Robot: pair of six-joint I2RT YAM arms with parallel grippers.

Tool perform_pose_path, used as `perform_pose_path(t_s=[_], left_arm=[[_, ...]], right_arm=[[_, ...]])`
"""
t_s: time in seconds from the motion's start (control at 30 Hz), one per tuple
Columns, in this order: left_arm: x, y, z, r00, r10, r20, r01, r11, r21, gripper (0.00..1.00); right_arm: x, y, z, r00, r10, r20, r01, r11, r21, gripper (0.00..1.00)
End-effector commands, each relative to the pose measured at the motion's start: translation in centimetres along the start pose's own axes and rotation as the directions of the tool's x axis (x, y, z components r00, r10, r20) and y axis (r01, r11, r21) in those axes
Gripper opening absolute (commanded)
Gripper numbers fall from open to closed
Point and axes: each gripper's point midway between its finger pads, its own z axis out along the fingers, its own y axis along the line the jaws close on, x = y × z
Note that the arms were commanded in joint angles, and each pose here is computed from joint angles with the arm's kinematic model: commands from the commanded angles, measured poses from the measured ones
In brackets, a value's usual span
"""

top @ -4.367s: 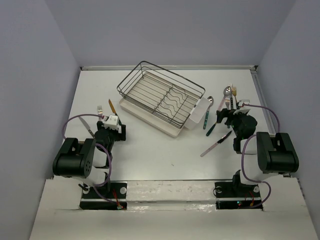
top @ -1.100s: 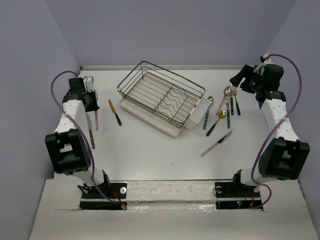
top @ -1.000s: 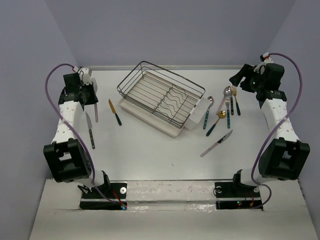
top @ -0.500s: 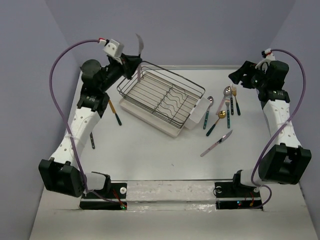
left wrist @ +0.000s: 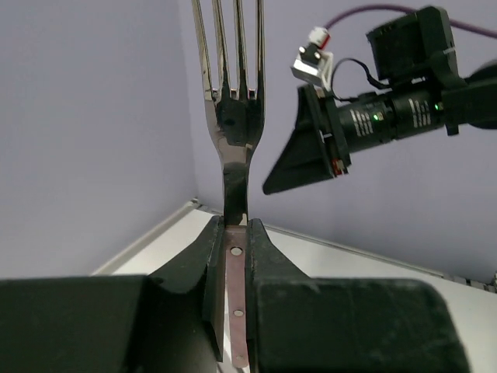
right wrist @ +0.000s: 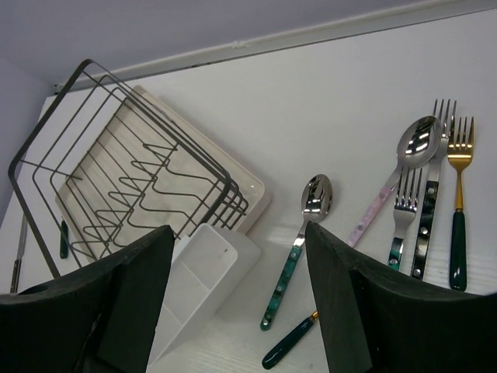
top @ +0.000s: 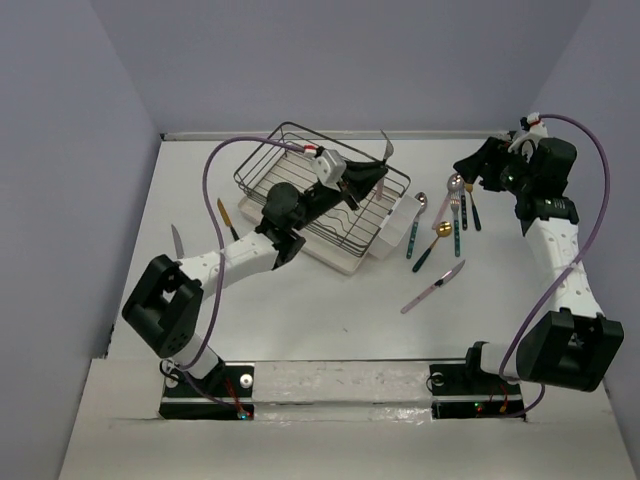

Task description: Sort the eating utensils into containers

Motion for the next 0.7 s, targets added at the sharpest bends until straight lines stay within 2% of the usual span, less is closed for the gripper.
perform_pose_path(t_s=[0.0, 0.2, 0.43, 0.6, 0.67], left_arm=[[-5.2, -2.8, 0.4, 0.954, 0.094, 0.286, -0.092, 0.996, -0.018, 0.0], [-0.9, -4.9, 0.5, 0.971, 0.045, 0.236, -0.049, 0.999, 0.012, 0.0], [4.0, -5.9, -0.3, 0.992, 0.025, 0.126, -0.029, 0.999, 0.032, 0.0], [5.7, -4.7, 0.3, 0.994, 0.023, 0.103, -0.02, 0.999, -0.025, 0.0], [5.5, -4.5, 0.8, 0.991, 0.058, 0.122, -0.055, 0.998, -0.028, 0.0]], right_arm=[[-0.1, 1.2, -0.8, 0.999, -0.025, 0.026, 0.026, 0.999, -0.043, 0.74], [1.0, 1.1, -1.3, 1.0, -0.005, 0.015, 0.005, 0.999, -0.036, 0.74], [2.8, 0.9, -1.9, 1.0, 0.012, -0.003, -0.013, 1.0, -0.024, 0.74], [3.2, 0.9, -2.1, 1.0, 0.016, -0.008, -0.016, 1.0, -0.022, 0.74], [3.3, 0.8, -2.1, 1.0, 0.015, -0.009, -0.015, 1.0, -0.02, 0.74]])
